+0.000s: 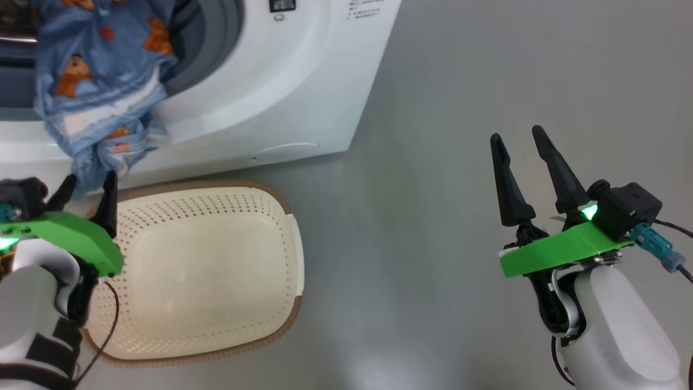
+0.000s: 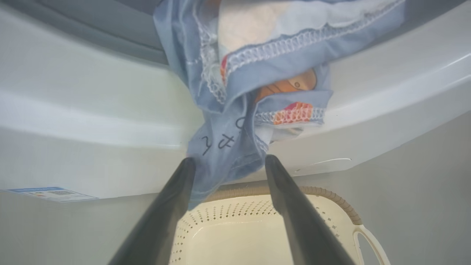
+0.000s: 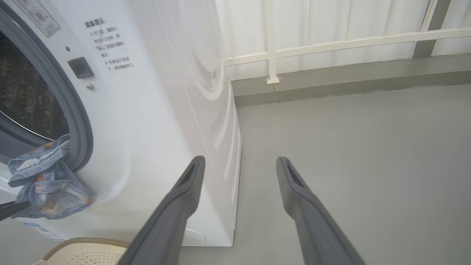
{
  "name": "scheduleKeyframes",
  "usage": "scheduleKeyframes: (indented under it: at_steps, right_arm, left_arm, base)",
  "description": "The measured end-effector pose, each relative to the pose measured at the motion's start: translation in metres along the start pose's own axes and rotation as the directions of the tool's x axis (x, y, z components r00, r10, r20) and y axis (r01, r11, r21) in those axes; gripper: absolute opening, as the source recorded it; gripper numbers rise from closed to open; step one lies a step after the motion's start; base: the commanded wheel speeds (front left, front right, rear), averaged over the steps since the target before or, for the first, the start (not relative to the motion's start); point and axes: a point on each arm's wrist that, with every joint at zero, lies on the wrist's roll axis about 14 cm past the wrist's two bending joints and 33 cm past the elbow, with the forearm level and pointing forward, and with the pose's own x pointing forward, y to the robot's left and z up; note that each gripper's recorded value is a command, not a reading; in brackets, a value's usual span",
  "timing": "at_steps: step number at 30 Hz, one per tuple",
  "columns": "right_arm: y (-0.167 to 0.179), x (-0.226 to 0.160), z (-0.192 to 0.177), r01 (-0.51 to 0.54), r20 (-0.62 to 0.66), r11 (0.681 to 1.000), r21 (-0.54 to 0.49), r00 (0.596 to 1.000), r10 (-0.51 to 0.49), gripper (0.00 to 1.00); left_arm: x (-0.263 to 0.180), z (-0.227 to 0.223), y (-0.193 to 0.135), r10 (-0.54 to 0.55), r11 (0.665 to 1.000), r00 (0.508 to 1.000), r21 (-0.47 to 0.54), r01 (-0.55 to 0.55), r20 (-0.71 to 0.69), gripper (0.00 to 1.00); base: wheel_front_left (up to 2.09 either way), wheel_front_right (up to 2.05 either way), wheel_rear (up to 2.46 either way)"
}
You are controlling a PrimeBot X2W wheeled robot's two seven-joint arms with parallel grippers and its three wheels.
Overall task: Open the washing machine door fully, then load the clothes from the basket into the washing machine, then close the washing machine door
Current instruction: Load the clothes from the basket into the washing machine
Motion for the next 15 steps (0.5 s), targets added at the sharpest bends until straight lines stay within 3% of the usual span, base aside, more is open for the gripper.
scheduleKeyframes:
  at_steps: [15]
  right_arm:
    - [-0.021, 0.005, -0.021, 0.059, -0.042, 0.998, -0.010, 0.997, -0.059, 1.00]
  left_arm:
    - [0.052, -0.006, 0.003, -0.006, 1.000, 1.000, 0.010, 0.006, -0.024, 1.00]
  base:
    - [0.00, 0.00, 0.00]
